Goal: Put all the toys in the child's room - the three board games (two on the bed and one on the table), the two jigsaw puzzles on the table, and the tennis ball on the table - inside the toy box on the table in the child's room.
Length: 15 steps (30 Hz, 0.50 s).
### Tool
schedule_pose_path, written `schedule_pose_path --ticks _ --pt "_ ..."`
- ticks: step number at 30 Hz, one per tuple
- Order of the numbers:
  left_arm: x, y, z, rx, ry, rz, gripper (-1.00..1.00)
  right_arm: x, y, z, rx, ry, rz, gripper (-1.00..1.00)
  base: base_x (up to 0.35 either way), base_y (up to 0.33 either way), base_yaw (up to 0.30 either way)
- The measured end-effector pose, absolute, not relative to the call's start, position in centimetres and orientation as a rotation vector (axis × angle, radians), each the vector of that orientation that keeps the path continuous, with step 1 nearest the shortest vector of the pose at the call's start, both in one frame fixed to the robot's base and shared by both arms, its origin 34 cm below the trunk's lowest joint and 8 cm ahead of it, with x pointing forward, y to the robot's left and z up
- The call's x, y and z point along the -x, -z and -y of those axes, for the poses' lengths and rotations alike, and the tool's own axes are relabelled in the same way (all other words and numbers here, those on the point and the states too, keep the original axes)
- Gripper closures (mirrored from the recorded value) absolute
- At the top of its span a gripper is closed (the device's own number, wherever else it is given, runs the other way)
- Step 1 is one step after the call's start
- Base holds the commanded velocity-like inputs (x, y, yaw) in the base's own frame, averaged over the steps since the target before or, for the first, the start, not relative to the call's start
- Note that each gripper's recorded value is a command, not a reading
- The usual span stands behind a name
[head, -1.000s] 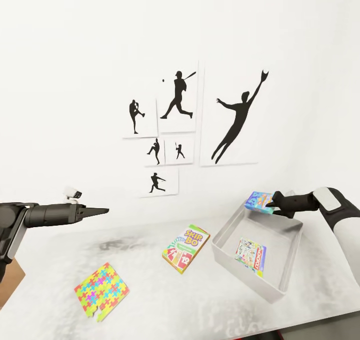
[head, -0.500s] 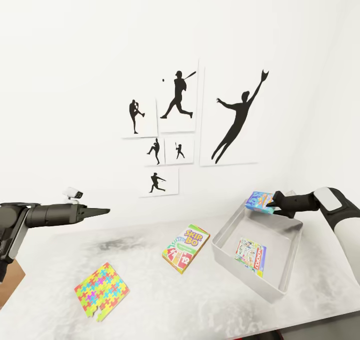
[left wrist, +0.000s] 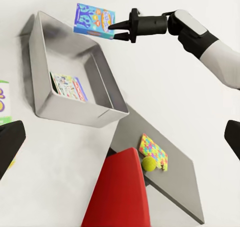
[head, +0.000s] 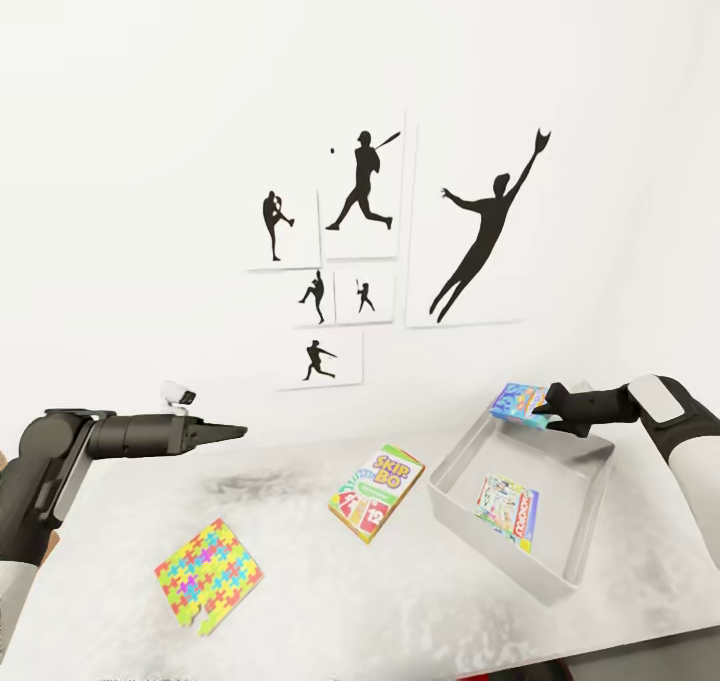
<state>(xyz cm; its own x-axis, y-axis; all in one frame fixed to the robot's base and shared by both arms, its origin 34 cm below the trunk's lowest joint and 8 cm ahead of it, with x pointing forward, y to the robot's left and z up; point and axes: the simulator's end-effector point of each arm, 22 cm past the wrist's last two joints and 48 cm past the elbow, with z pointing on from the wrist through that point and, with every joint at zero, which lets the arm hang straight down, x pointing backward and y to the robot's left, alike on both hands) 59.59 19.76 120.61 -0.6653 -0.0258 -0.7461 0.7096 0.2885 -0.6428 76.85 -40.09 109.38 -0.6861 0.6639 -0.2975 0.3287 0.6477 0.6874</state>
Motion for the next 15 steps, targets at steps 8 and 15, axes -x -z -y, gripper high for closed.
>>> schedule_pose_path --ticks 8,15 --pt "-59.9 -120.1 -19.6 -0.601 1.448 -1.904 -1.00 -76.9 -108.5 40.1 -0.779 -0.821 -2.341 1.00 0.000 0.000 0.046" --pt "-60.1 -119.8 -19.7 -0.591 1.452 -1.905 -1.00 -76.5 -108.0 42.1 -0.809 -0.793 -2.338 1.00 0.000 0.000 0.004"
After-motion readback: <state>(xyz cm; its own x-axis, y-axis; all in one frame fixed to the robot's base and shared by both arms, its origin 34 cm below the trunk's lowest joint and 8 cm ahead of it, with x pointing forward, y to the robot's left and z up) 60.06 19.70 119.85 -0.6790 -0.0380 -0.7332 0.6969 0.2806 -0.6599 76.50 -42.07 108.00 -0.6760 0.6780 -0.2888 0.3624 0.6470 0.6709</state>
